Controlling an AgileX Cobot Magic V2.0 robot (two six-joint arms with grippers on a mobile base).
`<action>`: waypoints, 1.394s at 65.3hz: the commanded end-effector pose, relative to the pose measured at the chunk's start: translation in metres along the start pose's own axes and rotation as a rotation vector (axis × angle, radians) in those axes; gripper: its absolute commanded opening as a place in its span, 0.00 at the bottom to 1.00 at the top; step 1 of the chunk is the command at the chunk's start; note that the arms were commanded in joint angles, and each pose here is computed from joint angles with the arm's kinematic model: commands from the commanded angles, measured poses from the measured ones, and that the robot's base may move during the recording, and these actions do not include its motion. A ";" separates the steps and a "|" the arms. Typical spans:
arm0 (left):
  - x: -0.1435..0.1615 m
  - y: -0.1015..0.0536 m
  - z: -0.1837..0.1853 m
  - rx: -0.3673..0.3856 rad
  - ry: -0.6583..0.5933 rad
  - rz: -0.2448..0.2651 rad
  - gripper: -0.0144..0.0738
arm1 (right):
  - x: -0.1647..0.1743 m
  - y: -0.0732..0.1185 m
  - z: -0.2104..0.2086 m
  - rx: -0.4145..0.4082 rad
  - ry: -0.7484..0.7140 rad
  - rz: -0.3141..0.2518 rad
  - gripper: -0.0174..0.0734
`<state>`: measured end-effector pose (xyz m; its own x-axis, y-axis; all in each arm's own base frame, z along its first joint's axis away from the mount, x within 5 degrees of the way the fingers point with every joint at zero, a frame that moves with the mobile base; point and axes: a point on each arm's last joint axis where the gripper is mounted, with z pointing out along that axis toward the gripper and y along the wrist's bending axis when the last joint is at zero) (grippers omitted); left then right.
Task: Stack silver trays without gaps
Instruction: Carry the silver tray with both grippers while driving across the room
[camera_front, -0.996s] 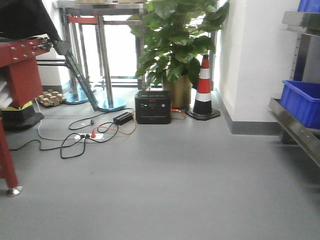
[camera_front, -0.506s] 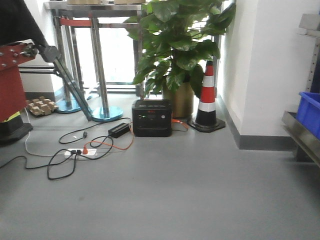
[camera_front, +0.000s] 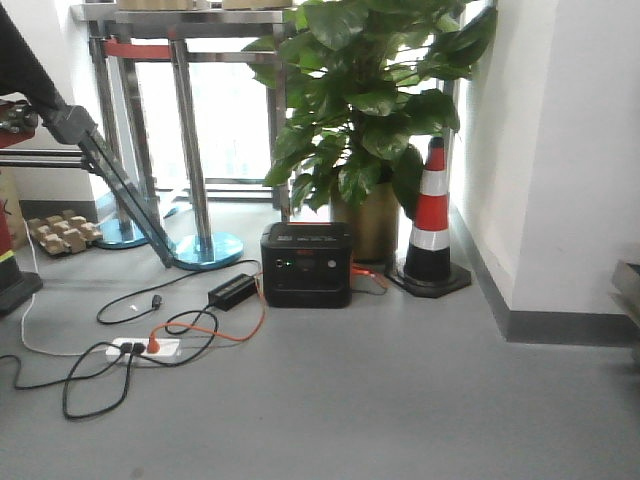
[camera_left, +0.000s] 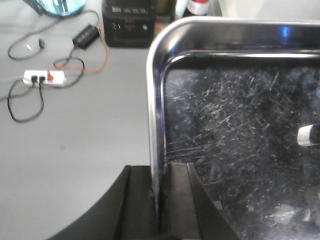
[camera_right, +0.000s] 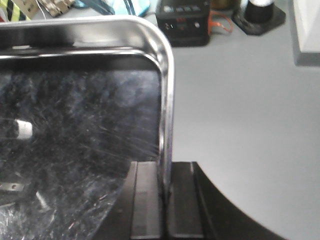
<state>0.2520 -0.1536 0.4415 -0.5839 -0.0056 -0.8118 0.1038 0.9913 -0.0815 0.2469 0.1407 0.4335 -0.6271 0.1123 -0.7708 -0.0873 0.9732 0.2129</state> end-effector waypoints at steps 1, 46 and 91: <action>-0.006 -0.002 -0.007 0.019 -0.055 0.020 0.15 | -0.007 0.006 -0.004 -0.060 -0.075 -0.009 0.11; -0.006 -0.001 -0.007 0.011 -0.062 0.027 0.15 | -0.010 0.008 -0.004 -0.084 -0.105 -0.009 0.11; -0.007 0.000 -0.007 0.001 -0.070 0.035 0.15 | -0.010 0.008 -0.004 -0.085 -0.106 -0.009 0.11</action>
<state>0.2529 -0.1504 0.4449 -0.5567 0.0067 -0.8307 0.0907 0.9945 -0.0528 0.2502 0.1443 0.4349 -0.6004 0.1178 -0.7910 -0.1122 0.9669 0.2291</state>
